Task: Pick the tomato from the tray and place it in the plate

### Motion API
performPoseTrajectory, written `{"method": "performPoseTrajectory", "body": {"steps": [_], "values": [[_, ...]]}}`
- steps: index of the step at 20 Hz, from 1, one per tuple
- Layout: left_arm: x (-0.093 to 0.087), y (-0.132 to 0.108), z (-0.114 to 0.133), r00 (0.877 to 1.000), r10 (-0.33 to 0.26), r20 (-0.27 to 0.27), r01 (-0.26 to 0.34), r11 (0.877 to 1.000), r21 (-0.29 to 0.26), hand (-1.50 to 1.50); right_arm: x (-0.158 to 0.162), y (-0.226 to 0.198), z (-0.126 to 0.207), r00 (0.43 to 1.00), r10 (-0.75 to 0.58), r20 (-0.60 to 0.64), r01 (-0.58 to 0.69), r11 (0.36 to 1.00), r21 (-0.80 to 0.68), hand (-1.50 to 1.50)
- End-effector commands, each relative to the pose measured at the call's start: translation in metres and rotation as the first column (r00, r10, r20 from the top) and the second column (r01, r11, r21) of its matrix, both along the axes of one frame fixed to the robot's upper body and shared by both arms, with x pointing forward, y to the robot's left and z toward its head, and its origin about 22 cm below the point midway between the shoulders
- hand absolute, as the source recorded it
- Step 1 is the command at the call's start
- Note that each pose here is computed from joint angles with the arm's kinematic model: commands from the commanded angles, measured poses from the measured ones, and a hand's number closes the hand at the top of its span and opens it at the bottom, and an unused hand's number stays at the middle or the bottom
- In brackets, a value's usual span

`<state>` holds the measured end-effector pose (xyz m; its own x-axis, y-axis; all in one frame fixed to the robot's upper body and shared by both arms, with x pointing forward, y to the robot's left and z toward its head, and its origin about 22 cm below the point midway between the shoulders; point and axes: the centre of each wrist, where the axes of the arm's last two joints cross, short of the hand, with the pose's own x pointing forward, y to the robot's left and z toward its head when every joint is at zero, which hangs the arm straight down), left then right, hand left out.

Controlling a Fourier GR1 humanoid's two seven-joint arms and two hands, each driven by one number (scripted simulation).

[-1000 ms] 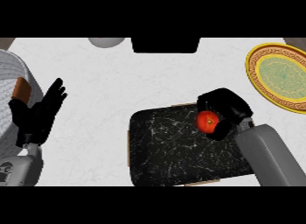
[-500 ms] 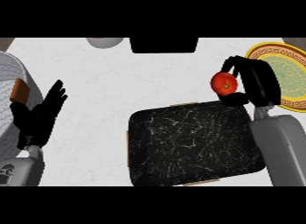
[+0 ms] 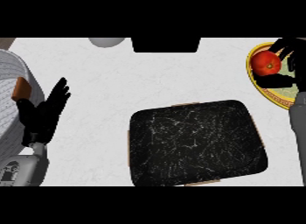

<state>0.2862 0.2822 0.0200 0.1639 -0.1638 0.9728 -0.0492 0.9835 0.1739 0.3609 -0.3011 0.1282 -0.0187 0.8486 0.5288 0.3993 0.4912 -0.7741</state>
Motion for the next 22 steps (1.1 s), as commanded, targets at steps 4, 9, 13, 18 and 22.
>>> {"method": "performPoseTrajectory", "body": {"steps": [4,9,13,18,22], "values": [[0.003,0.000,-0.005,1.000,-0.026,0.010,0.026,1.000,0.002,0.00,0.013,-0.070,-0.016,0.992,-0.127,-0.005,0.127,0.990,0.054,1.50],[0.013,0.014,0.016,0.999,-0.027,0.018,0.027,1.000,0.002,0.00,0.019,-0.111,-0.030,0.987,-0.159,-0.041,0.160,0.987,0.027,1.50],[-0.002,0.006,0.000,1.000,-0.030,0.010,0.030,1.000,0.001,0.00,0.011,-0.141,-0.040,0.976,-0.166,-0.138,0.163,0.986,-0.034,1.50],[0.002,-0.002,0.004,0.999,-0.044,0.025,0.044,0.999,-0.018,0.00,-0.005,-0.159,-0.065,0.945,-0.097,-0.313,0.153,0.975,0.159,1.50],[0.010,-0.005,0.010,0.998,-0.061,0.024,0.061,0.998,-0.008,0.00,-0.007,-0.179,-0.045,0.949,-0.001,-0.317,0.037,0.994,0.106,-1.50]]}}
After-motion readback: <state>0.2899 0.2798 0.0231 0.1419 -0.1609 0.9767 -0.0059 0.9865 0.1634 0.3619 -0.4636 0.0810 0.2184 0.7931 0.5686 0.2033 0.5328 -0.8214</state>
